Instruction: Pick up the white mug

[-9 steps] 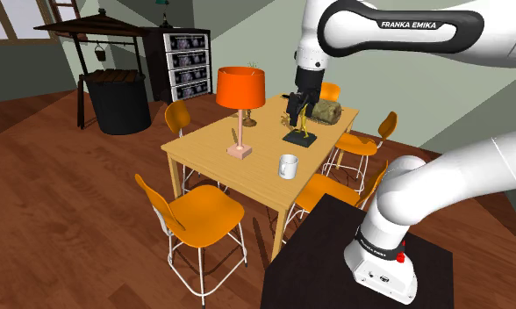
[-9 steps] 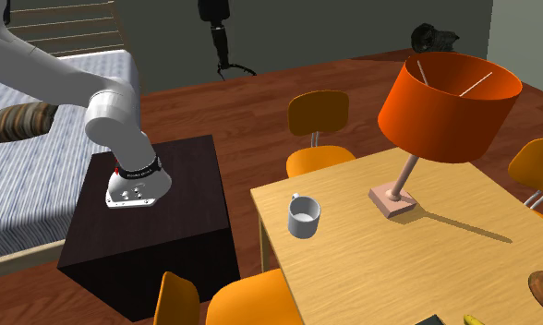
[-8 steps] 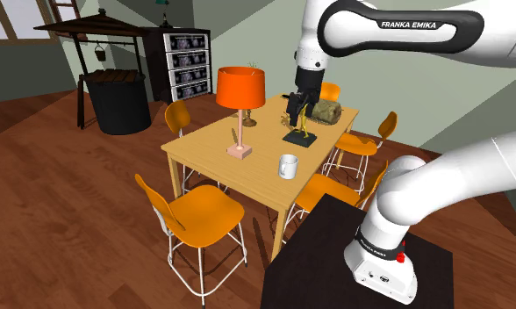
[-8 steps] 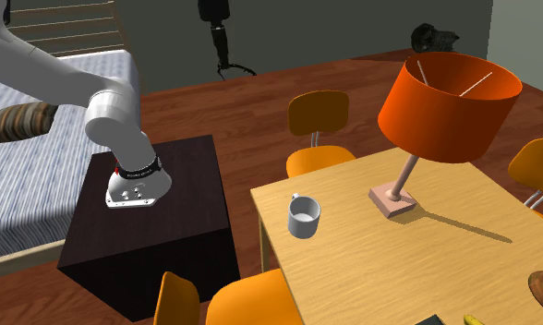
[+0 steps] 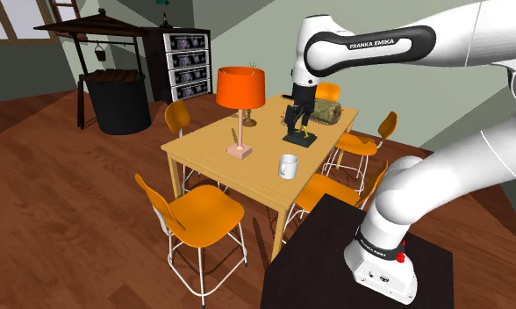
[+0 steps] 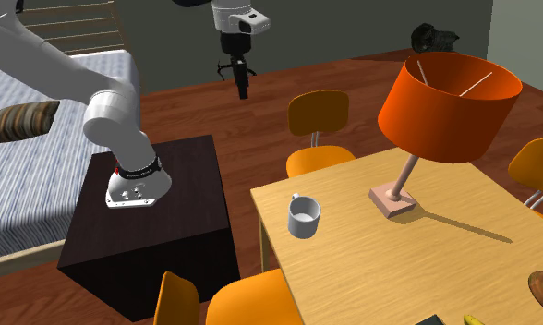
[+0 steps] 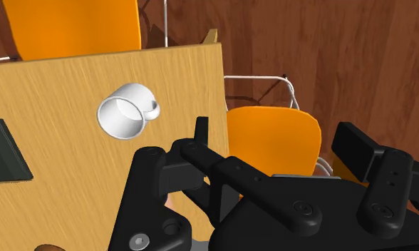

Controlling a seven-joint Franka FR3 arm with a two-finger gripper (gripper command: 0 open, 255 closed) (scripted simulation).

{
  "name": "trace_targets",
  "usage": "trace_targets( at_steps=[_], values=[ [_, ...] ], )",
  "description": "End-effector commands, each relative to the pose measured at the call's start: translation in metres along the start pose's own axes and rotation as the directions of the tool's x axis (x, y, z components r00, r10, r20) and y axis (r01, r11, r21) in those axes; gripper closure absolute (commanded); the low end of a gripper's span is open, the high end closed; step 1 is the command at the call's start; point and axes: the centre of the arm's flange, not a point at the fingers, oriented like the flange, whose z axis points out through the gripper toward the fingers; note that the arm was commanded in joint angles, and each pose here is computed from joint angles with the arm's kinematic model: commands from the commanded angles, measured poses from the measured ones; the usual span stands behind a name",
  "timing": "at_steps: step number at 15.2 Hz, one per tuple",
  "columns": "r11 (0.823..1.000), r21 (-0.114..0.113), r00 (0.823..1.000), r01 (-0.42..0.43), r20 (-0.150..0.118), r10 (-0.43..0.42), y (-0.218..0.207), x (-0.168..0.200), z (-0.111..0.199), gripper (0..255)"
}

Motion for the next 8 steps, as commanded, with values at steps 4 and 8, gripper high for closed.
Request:
trace_targets(
  at_steps=[4, 8],
  values=[
    [1.000, 0.009, 1.000, -0.008, 0.020, 0.008, 0.046, 0.027, 0.043, 0],
    [1.000, 0.016, 0.999, -0.015, 0.036, 0.014, 0.080, 0.047, 0.079, 0]
  ],
)
